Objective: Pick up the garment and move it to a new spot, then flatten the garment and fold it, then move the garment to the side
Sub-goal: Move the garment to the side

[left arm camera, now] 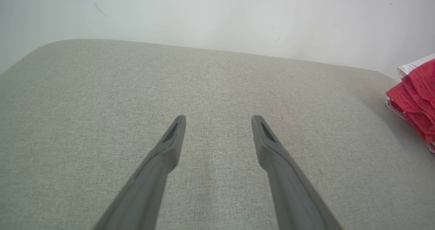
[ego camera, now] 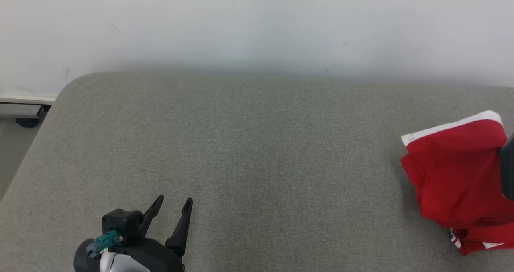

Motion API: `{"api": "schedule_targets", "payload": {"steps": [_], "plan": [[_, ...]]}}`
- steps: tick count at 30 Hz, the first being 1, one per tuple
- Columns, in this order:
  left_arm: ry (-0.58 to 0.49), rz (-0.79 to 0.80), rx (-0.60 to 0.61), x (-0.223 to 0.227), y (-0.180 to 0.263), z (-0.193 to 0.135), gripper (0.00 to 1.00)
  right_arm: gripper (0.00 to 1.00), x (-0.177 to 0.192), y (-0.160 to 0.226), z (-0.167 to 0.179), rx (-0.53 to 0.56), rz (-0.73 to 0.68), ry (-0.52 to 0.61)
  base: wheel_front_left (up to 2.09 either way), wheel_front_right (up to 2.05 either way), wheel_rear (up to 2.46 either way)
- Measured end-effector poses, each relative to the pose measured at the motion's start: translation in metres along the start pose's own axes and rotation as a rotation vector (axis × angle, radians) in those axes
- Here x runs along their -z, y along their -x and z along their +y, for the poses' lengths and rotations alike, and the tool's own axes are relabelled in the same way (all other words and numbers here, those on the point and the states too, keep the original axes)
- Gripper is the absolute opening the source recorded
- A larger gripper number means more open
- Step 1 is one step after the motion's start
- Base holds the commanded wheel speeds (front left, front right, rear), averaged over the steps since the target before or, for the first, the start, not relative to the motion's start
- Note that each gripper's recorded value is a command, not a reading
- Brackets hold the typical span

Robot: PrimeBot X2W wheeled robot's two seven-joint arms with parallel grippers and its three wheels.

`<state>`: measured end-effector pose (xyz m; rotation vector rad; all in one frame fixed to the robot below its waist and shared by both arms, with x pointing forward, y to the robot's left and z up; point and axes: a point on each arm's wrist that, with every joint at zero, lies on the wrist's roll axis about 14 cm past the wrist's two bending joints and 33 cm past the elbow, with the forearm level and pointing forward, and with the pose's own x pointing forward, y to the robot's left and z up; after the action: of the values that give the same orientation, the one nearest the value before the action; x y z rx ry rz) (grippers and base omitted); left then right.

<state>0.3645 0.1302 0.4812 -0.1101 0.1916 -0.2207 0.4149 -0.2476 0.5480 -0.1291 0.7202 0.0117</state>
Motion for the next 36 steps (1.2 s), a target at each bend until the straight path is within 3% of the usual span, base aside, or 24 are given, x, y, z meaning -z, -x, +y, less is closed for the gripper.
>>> {"api": "schedule_targets", "payload": {"steps": [13,22,27,36], "plan": [[-0.008,0.012,0.015,-0.002,-0.017,0.001,1.0,0.0,-0.002,-0.011,-0.012,0.031,0.021,-0.013,0.0,0.0,0.0],[-0.012,0.02,0.013,-0.002,-0.021,0.003,1.0,0.0,0.001,-0.012,-0.049,0.161,0.055,0.056,0.0,0.0,0.0],[-0.013,0.037,0.015,0.002,-0.023,0.003,1.0,0.0,0.021,-0.019,-0.061,0.183,0.134,0.094,0.0,0.0,0.0],[-0.019,0.047,0.033,0.003,-0.029,0.0,1.0,0.0,0.039,-0.029,-0.089,0.282,0.211,0.264,0.0,0.0,0.0]]}}
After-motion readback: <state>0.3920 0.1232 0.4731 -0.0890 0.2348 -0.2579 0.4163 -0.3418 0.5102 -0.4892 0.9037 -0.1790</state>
